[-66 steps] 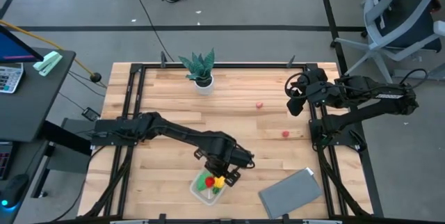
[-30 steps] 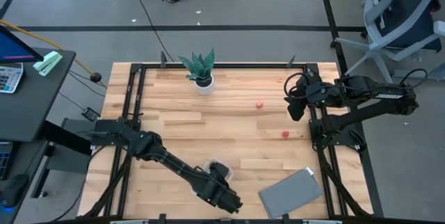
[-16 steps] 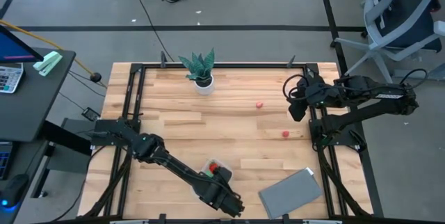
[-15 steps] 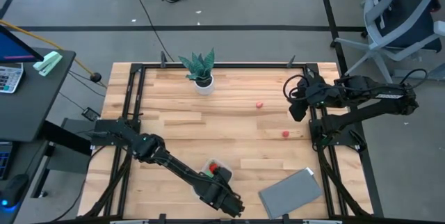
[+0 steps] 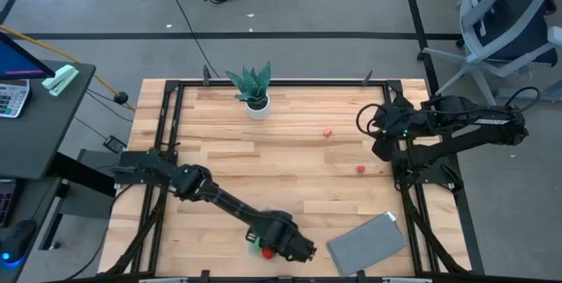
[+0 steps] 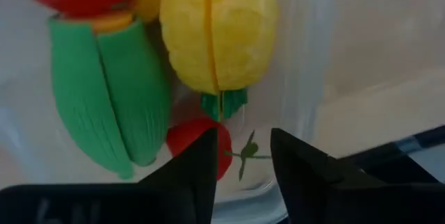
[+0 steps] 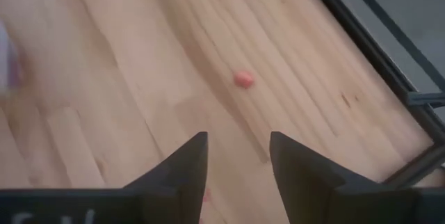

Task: Pick and placing Produce into tupperware
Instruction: Put the bottom pink peach into the transparent bin

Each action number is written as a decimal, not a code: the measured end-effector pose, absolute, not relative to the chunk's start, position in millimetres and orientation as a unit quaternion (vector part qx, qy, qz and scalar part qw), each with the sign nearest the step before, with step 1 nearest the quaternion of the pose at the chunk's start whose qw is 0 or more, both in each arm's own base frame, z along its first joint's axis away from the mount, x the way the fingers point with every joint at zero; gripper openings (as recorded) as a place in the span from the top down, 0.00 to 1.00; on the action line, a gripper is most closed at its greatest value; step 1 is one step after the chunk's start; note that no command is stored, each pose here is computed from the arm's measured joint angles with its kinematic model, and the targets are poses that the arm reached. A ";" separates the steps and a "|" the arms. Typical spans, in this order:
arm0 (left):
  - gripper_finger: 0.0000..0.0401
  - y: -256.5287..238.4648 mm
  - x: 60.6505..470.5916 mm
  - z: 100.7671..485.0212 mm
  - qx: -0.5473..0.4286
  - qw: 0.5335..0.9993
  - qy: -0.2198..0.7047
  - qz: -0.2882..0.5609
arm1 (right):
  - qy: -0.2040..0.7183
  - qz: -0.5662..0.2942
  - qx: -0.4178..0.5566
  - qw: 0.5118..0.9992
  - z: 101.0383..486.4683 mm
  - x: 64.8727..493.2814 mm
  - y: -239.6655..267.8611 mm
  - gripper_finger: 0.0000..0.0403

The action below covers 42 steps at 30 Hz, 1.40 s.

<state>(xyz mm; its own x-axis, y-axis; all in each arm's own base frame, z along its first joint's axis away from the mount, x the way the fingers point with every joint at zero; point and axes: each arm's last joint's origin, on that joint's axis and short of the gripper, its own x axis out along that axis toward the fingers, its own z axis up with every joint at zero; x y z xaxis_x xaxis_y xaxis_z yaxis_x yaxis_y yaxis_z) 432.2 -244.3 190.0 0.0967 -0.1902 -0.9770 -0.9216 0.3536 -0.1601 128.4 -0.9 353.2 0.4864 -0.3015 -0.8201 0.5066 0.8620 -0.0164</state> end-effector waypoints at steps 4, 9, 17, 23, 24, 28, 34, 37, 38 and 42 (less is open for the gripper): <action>0.64 -231.3 442.1 196.0 -0.502 0.552 0.595 0.300 | 0.478 -0.215 0.074 0.848 351.1 124.8 -0.8 0.57; 0.69 -207.5 440.6 238.1 -0.524 0.563 0.575 0.278 | 0.493 -0.202 0.047 0.845 345.1 125.7 -0.8 0.56; 0.80 -147.4 419.0 315.0 -0.487 0.653 0.501 0.291 | 0.529 -0.197 0.084 0.821 302.1 134.4 1.7 0.56; 0.85 -90.5 418.1 342.7 -0.412 0.732 0.461 0.285 | 0.563 -0.212 0.110 0.791 236.2 138.1 2.6 0.56; 0.86 -81.7 419.9 345.3 -0.401 0.743 0.458 0.277 | 0.567 -0.218 0.106 0.787 227.2 137.0 2.2 0.56; 0.88 -50.3 424.1 351.8 -0.345 0.782 0.457 0.247 | 0.576 -0.238 0.137 0.770 202.3 132.9 2.3 0.56; 0.90 -10.7 429.4 351.9 -0.299 0.804 0.456 0.239 | 0.558 -0.231 0.224 0.765 192.9 136.5 6.1 0.55; 0.90 3.2 430.1 352.2 -0.294 0.806 0.452 0.244 | 0.526 -0.231 0.253 0.778 194.8 143.2 6.7 0.54; 0.89 6.8 430.1 352.2 -0.292 0.806 0.452 0.245 | 0.518 -0.231 0.260 0.781 195.4 144.8 6.9 0.54; 0.89 14.2 429.9 352.2 -0.280 0.810 0.454 0.243 | 0.506 -0.253 0.294 0.771 195.0 146.4 6.8 0.54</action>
<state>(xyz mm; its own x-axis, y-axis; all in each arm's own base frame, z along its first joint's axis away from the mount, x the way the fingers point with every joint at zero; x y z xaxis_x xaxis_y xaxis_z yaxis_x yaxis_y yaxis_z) 429.9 14.2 352.2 0.4688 0.1391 -0.8723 -0.6479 0.7253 -0.2326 146.4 6.8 195.0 0.3603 -0.0928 -0.9282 0.6871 0.6994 0.1968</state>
